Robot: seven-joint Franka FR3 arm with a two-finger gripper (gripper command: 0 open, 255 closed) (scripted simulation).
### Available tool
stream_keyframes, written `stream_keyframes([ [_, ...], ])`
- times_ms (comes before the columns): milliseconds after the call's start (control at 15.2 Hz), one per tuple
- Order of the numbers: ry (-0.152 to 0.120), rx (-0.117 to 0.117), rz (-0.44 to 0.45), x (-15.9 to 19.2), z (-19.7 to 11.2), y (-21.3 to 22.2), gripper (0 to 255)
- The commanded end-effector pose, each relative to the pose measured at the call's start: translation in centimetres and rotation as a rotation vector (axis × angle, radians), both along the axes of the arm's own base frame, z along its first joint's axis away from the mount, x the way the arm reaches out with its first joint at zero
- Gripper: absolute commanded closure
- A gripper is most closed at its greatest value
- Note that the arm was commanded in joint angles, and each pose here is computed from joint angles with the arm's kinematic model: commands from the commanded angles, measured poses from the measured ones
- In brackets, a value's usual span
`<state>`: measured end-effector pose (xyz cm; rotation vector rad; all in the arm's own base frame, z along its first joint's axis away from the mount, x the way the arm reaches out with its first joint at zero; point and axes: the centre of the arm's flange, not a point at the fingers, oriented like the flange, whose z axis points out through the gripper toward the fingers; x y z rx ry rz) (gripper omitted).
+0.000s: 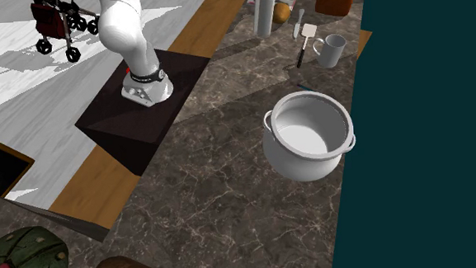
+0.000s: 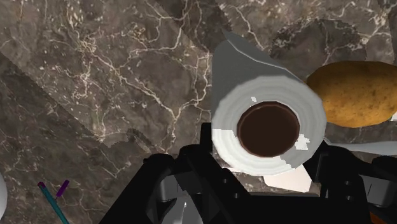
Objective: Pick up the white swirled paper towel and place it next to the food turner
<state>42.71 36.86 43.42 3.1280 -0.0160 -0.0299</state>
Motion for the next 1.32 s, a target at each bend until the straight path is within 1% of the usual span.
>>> stream_keyframes([
  [0,0.0,0.0,0.0,0.0,-1.2,-0.2,255],
  [66,0.0,0.0,0.0,0.0,-1.7,-0.2,255],
  [528,0.0,0.0,0.0,0.0,-1.7,-0.2,255],
  [594,0.0,0.0,0.0,0.0,-1.7,-0.2,0],
  [924,0.0,0.0,0.0,0.0,-1.7,-0.2,0],
  [1188,0.0,0.0,0.0,0.0,3.3,-0.1,0],
  [1254,0.0,0.0,0.0,0.0,3.3,-0.1,0],
])
